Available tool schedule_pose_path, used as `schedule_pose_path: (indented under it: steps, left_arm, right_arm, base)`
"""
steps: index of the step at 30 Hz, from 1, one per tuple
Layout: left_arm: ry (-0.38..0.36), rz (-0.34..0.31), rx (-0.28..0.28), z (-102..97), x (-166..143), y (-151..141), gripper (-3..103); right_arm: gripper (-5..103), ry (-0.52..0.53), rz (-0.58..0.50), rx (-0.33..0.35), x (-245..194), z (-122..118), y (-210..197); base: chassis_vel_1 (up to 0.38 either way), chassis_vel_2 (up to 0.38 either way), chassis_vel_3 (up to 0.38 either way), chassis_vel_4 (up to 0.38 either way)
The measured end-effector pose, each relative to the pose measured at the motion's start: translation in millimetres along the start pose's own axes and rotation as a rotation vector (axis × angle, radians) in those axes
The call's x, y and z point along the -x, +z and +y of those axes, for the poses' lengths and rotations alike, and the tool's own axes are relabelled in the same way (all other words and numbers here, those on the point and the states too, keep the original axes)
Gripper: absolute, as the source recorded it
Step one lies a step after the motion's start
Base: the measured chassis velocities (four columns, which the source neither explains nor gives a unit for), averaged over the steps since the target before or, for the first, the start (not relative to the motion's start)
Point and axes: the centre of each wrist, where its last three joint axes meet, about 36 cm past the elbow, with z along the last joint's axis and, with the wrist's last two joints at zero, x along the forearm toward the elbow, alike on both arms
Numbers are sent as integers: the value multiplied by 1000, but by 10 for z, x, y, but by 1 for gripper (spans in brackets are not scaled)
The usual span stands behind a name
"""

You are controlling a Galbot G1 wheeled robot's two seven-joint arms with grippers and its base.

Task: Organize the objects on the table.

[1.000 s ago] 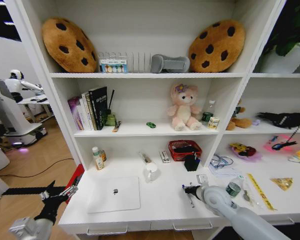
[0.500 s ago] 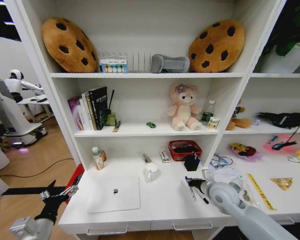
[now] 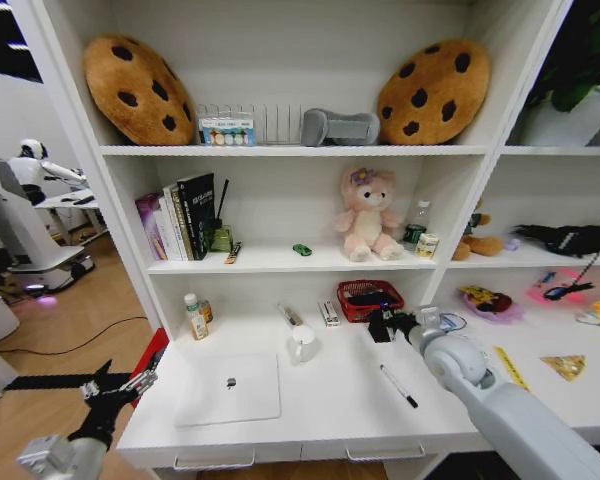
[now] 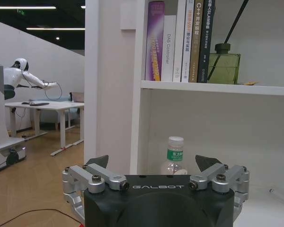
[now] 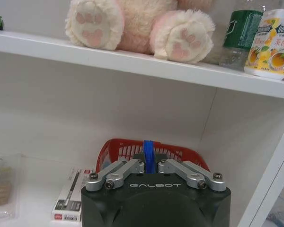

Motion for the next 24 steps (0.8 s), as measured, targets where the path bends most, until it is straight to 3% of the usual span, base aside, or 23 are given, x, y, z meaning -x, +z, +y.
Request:
schedule_pose_path:
  steps: [7,17,21,24]
  left_arm:
    - [-9,4,-2,-21,-1,16,100]
    - [-13,23,7,-30,53,51,100]
    - [-15,27,7,-33,71,71,100]
    - [-16,31,6,-36,83,83,100]
  right_arm:
    - [8,42,-52,2,233,-103,68]
    - [8,75,-16,55,630,-252,238]
    - [8,89,-17,65,787,-303,183]
    - [8,80,-15,108,896,-318,54]
  base:
    - [0,0,0,0]
    - [0,0,0,0]
    - [0,0,0,0]
    - [0,0,0,0]
